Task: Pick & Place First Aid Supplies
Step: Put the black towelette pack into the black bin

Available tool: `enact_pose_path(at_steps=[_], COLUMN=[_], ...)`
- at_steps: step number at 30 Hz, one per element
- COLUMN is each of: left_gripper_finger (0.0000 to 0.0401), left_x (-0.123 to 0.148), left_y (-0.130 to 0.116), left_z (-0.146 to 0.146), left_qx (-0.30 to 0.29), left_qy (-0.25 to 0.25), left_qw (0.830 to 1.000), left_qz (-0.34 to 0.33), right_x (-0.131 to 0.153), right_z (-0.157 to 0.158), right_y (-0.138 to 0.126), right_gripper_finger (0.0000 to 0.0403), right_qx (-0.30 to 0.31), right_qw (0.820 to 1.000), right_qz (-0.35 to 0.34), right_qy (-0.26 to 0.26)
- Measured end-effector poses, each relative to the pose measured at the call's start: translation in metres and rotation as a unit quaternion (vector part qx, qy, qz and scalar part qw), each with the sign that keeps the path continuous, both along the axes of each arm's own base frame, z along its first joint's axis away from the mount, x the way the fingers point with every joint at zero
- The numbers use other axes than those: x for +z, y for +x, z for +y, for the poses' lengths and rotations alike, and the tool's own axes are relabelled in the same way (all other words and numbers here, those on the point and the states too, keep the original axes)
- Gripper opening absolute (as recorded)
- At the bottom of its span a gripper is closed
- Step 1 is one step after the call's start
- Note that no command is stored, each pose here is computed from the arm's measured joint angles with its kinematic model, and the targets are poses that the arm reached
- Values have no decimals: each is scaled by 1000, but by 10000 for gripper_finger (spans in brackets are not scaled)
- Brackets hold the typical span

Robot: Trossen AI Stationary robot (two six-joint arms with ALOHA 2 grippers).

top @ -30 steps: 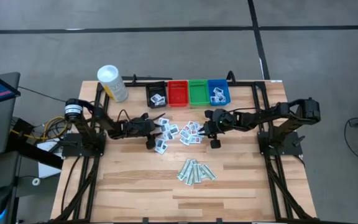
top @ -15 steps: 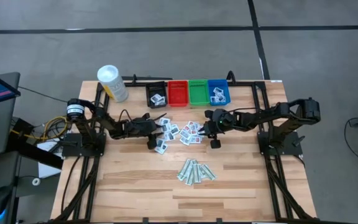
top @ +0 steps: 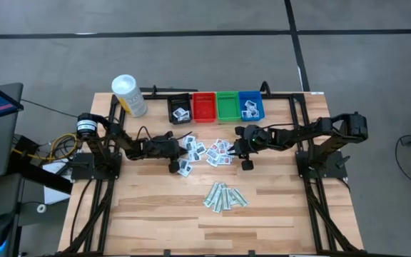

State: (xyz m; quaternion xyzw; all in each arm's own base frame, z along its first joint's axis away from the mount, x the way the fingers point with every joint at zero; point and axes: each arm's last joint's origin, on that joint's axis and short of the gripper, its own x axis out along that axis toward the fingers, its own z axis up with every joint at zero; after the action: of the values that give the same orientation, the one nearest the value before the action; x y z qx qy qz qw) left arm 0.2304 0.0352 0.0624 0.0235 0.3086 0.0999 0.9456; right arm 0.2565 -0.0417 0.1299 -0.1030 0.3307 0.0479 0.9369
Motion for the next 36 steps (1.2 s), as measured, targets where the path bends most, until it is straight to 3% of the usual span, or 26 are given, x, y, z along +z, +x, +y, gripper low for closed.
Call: enact_pose_path(at_steps=[4,16,25,36], left_gripper_finger=[6,7,42,118], left_x=[0,7,9,11], left_y=[0,5,6,7], left_z=[-2,-7,-7,-7], left_qx=[-4,-10,-15,-56], left_qy=[2,14,17,83], left_qw=[1000,999,998,994], left_qz=[0,-47,-58,-51], right_x=[0,0,0,0], right_z=[0,0,0,0], right_y=[0,0,0,0], right_gripper_finger=[65,65,65,65], right_qx=[0,0,0,0], right_qw=[1000,1000,1000,1000], right_qz=[0,0,2,2], right_qy=[0,0,0,0])
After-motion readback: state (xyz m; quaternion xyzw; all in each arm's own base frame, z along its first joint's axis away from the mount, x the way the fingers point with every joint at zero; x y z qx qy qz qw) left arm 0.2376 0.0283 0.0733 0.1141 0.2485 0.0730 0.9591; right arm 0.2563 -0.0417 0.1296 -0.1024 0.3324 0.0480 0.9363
